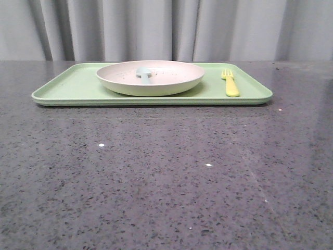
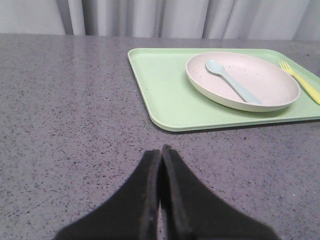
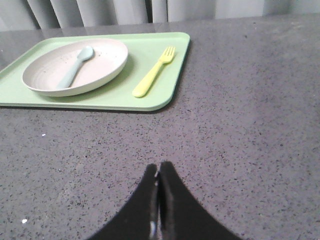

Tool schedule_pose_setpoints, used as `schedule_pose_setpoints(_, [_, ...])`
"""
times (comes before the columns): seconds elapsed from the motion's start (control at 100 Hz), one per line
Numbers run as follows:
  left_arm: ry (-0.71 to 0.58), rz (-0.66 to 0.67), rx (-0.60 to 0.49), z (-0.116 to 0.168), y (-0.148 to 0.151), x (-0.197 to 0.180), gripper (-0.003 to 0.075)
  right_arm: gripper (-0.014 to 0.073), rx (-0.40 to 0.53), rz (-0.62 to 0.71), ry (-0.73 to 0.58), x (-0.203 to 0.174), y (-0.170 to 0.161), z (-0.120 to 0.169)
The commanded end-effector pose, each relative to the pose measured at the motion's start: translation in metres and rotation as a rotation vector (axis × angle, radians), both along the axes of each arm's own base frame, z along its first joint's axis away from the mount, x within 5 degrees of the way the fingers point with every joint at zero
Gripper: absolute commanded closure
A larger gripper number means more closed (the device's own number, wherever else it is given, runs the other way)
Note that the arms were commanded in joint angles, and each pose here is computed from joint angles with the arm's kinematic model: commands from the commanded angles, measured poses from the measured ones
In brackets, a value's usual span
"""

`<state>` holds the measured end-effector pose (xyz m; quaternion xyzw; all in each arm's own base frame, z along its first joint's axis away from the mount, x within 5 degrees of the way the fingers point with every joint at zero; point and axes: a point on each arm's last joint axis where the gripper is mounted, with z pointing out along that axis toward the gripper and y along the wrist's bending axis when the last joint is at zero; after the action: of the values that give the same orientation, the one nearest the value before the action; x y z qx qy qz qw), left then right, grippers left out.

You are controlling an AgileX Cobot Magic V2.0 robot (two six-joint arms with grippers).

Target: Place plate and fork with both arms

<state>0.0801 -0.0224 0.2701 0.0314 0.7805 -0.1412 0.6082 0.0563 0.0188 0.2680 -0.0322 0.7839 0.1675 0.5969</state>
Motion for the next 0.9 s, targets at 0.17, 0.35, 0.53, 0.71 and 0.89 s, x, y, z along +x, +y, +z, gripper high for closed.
schedule_pose_setpoints(0.17, [-0.084,0.017,-0.027,0.0028,0.0010,0.0019,0.0741,0.0662,0.019,-0.006,-0.128,-0.0041,-0.0020,0.0150])
schedule_pose_setpoints(0.35, [-0.085,0.017,-0.027,0.0027,0.0011,0.0019,0.0741,0.0662,0.019,-0.006,-0.128,-0.0041,-0.0020,0.0150])
schedule_pose_setpoints(0.53, [-0.085,0.017,-0.027,0.0027,0.0011,0.0019,0.0741,0.0662,0.019,-0.006,-0.128,-0.0041,-0.0020,0.0150])
schedule_pose_setpoints(0.71, [-0.085,0.017,-0.027,0.0027,0.0011,0.0019,0.0741,0.0662,0.019,-0.006,-0.128,-0.0041,-0.0020,0.0150])
schedule_pose_setpoints(0.89, [-0.085,0.017,-0.027,0.0027,0.0011,0.0019,0.0741,0.0662,0.019,-0.006,-0.128,-0.0041,-0.0020,0.0150])
